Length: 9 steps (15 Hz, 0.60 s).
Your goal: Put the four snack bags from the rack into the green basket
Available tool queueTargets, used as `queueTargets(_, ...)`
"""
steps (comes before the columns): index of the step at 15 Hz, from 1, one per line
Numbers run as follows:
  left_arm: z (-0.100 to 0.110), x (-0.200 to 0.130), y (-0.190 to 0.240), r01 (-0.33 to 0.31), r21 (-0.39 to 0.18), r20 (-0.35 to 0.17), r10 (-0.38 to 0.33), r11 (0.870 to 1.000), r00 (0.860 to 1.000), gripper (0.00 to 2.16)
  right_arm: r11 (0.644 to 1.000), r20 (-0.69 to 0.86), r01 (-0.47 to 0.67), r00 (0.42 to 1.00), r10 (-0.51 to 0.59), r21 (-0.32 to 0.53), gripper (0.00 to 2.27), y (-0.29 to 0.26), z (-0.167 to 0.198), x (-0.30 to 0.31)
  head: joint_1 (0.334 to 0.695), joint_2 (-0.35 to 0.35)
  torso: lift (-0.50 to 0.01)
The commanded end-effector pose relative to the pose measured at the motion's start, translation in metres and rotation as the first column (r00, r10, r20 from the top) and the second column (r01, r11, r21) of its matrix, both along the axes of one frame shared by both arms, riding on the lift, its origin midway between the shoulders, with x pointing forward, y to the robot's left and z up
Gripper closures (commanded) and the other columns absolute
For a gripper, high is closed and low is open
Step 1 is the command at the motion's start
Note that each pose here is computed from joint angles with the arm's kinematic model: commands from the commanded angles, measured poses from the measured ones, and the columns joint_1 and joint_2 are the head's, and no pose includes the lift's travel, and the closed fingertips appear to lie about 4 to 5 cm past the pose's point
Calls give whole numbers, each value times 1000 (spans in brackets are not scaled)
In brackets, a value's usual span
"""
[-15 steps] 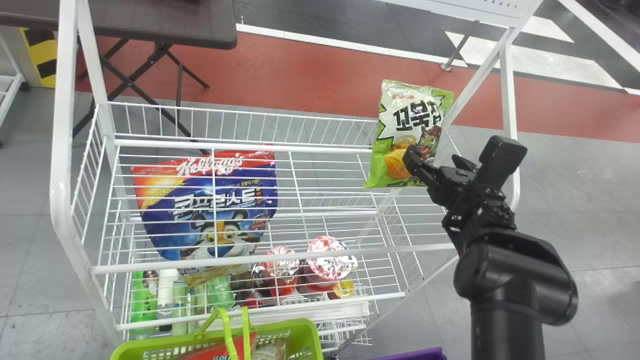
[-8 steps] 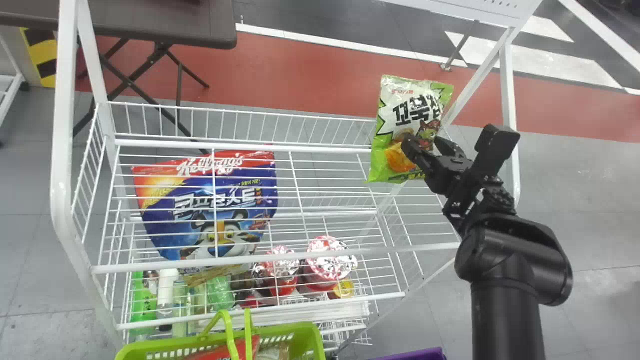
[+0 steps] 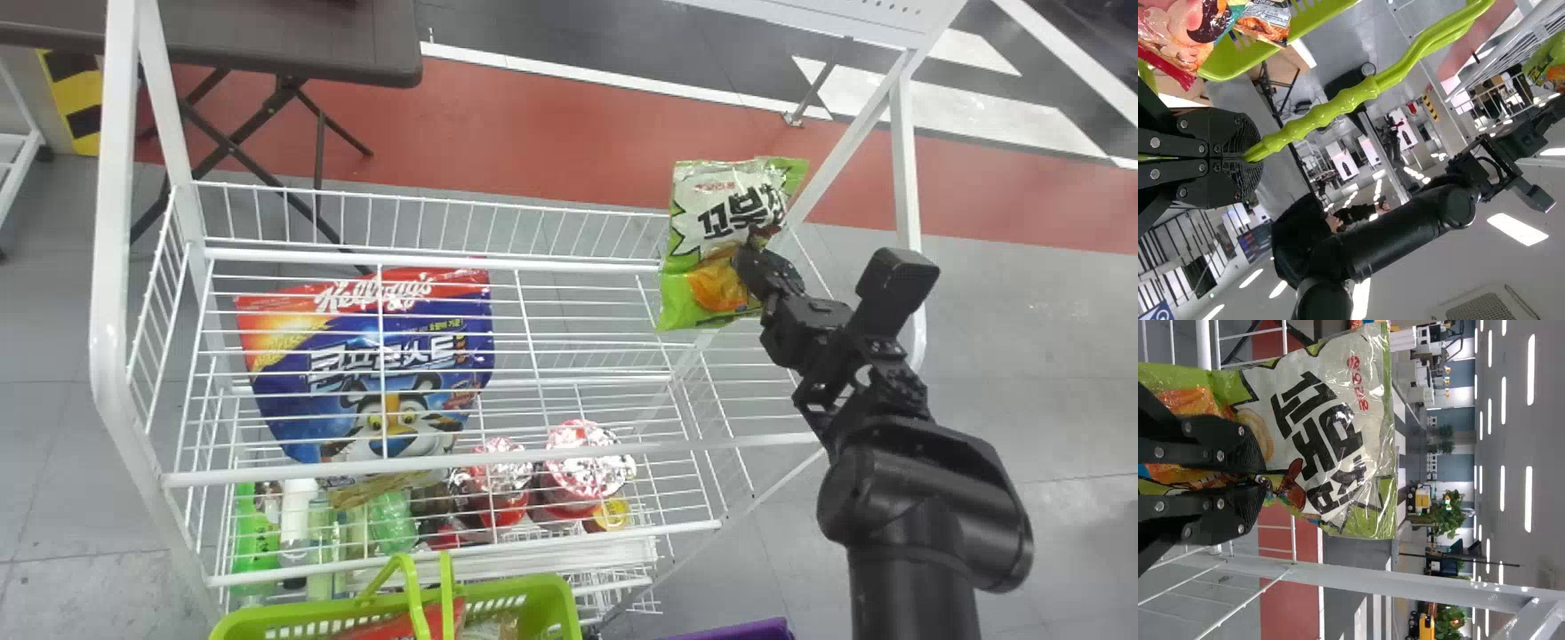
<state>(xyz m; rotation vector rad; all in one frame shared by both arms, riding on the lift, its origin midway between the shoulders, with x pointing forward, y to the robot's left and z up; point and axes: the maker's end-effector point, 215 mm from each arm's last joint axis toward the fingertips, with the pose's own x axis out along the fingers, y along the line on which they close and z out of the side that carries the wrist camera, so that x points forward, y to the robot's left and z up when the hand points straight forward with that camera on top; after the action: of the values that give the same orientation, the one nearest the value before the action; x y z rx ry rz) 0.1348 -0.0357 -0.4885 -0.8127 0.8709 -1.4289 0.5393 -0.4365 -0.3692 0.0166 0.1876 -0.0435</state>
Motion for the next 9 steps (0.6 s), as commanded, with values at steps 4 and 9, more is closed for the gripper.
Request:
queueTargets(4, 0, 1, 0, 2, 5, 2, -2, 1000, 1000, 1902, 993, 6, -91, 996, 91, 76, 2165, 51, 42, -68, 695, -350, -6)
queueTargets(9, 1, 2, 3, -1, 4, 8, 1, 1000, 1000, 1902, 882, -237, -171, 925, 298, 439, 2162, 124, 6, -173, 695, -350, -6)
